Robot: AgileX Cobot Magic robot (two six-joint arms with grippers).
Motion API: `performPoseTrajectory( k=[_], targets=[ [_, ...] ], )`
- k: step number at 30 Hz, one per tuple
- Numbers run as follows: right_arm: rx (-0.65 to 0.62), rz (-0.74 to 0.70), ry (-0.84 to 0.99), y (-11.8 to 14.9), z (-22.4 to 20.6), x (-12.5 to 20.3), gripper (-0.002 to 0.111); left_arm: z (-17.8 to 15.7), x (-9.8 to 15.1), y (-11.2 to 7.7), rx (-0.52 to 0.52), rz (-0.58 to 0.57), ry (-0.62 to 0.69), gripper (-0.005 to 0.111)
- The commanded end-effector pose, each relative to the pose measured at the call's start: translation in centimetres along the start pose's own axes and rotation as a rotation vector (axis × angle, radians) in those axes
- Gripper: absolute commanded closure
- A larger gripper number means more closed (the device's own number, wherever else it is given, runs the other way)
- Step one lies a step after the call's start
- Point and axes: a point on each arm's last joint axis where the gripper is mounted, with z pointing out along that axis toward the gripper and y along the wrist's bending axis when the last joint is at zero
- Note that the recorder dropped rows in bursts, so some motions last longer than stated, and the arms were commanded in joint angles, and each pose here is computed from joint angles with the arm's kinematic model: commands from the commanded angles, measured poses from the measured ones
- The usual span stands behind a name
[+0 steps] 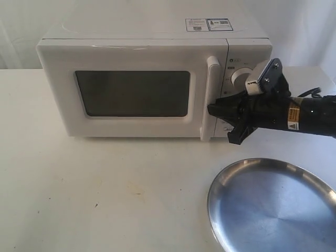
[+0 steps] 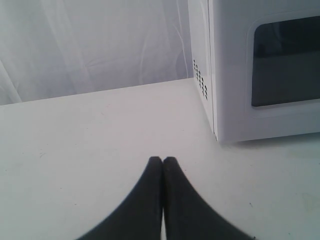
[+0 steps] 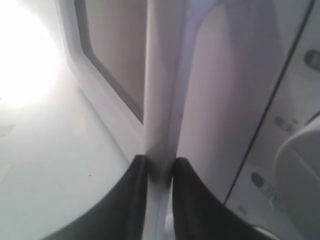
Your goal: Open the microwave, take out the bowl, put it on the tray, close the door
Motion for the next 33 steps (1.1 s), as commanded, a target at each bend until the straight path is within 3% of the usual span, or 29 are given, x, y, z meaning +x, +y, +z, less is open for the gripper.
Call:
performPoseTrajectory(
  k=[1,14,23,30,31,33],
  targets=[
    [-0.343,-0.210,-0.095,4.0,-0.8,-2.5,0.108,0.0,-0.1,0.0,0.003,-0.006,-0.004,0.107],
    [-0.331,-0.132,-0.090,4.2,-1.2,-2.9,0.108,0.0,-0.1,0.0,0.003,-0.006,-0.004,0.107],
    [-0.229,-0.013,-0.079,3.4,-1.9,-2.9,0.108,0.0,-0.1,0.0,0.003,-0.006,-0.004,0.107],
    [-0.204,-0.028,-0.062,3.1,-1.9,-2.7,0.108,0.0,-0.1,0.0,0.003,-0.006,-0.004,0.107],
    [-0.182,-0.029,-0.039,2.9,-1.8,-2.5,0.107,0.0,-0.1,0.0,0.003,-0.006,-0.004,0.107],
    [-0.130,-0.026,0.015,2.5,-1.7,-2.0,0.094,0.0,-0.1,0.0,0.003,-0.006,-0.004,0.107]
  ],
)
